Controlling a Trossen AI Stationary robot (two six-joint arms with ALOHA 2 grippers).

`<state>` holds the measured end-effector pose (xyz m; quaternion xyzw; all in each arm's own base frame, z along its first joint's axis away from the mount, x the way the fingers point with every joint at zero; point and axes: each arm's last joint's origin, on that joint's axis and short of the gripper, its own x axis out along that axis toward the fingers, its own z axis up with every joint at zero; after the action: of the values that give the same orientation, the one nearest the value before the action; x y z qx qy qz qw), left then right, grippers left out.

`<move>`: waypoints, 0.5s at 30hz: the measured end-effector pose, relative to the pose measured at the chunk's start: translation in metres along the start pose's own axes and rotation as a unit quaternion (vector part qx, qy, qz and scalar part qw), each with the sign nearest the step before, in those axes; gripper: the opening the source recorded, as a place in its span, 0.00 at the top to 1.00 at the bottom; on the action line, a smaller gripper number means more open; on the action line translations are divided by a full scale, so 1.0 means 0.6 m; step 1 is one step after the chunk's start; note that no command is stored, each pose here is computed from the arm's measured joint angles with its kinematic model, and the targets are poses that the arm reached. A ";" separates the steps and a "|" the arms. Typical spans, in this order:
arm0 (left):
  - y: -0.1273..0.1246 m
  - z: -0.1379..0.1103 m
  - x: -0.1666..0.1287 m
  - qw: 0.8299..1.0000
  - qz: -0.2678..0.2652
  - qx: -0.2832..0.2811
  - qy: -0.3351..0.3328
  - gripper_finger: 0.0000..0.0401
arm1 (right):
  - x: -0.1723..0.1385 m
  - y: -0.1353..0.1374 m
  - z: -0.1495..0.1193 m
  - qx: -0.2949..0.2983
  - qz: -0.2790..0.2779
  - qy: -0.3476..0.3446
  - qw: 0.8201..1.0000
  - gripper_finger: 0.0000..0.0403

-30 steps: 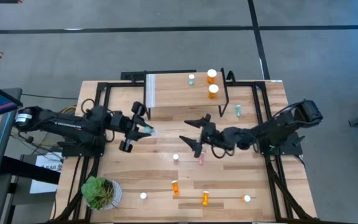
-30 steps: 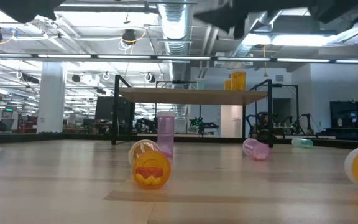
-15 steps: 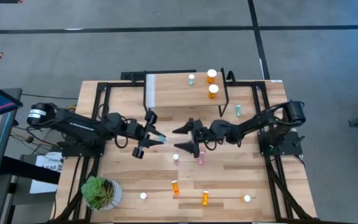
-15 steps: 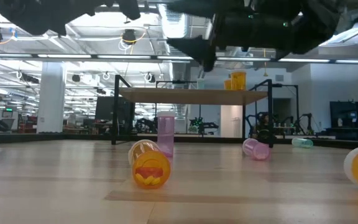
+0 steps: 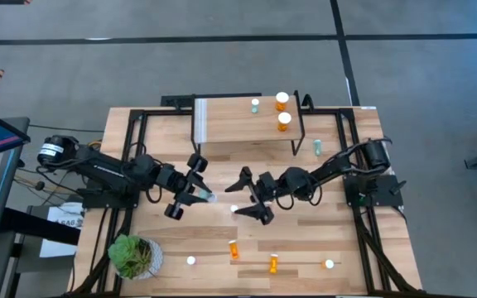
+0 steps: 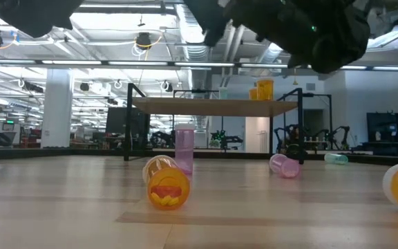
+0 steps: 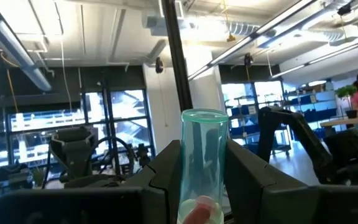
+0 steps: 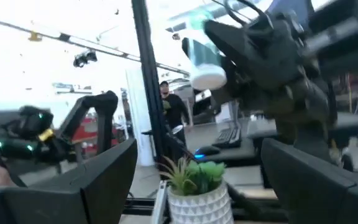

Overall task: Pick and place medicine bottles onto shelf by color
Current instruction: Put the left small blue pill bottle on the shelf aligned with the other small blue pill bottle

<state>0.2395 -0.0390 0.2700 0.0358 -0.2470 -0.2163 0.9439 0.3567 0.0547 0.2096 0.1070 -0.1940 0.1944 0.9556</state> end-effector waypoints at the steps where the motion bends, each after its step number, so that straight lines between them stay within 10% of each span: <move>1: -0.001 0.001 0.000 1.000 -0.001 0.000 -0.004 0.80 | 0.008 0.002 0.001 -0.020 -0.001 0.001 1.000 0.10; 15: -0.010 0.001 0.004 1.000 0.027 0.012 -0.004 0.80 | 0.089 0.055 0.004 -0.308 -0.156 0.094 0.934 0.12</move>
<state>0.2387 -0.0454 0.2707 0.0392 -0.2541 -0.1875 0.9480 0.3875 0.1012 0.2380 -0.1824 -0.1349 -0.0173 0.9738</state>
